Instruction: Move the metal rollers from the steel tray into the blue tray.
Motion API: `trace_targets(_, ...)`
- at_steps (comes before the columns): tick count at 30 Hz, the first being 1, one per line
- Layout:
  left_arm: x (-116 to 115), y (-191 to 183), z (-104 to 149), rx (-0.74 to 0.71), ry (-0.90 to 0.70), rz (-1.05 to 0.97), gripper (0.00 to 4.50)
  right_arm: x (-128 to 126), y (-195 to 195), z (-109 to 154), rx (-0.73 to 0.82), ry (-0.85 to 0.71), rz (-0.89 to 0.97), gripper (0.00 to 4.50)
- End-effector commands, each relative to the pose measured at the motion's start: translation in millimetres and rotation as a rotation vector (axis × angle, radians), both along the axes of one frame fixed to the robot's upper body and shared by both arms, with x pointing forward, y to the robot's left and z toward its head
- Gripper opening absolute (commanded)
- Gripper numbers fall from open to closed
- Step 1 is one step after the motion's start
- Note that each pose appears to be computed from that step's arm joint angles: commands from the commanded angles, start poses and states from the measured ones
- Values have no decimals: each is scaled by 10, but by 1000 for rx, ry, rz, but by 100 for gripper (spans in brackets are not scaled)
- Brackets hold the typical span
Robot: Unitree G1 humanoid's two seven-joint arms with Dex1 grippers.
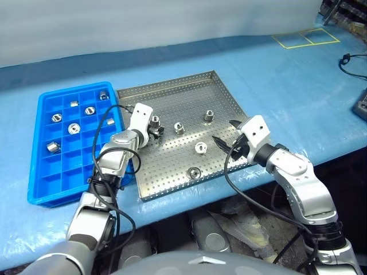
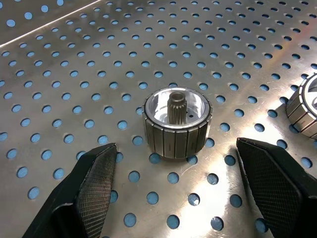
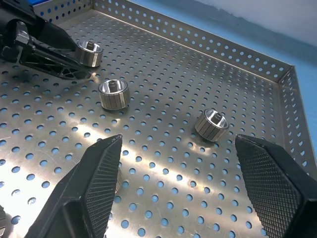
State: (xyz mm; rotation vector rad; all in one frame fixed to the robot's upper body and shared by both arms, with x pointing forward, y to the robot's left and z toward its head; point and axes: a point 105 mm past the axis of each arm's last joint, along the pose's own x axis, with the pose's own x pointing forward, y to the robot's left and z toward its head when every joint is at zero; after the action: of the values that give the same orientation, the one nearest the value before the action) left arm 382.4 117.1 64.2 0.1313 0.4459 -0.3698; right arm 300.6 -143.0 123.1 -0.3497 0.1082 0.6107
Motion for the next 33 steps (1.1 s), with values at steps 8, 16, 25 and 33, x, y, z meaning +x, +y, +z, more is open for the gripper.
trace_targets(8, 96, -152, 90, -18, -54, -36, 420, -8, 10, 95, 0, -39, 6, 383)
trace_targets(16, 117, -102, 62, -2, -55, -13, 310, -4, 8, 98, 2, -41, 4, 383)
trace_targets(25, 102, -64, 53, -4, -58, 3, 182, 9, 35, 108, 1, -45, 16, 383)
trace_targets(33, 99, -52, 72, -1, -71, 8, 168, 13, 41, 109, 1, -46, 19, 383)
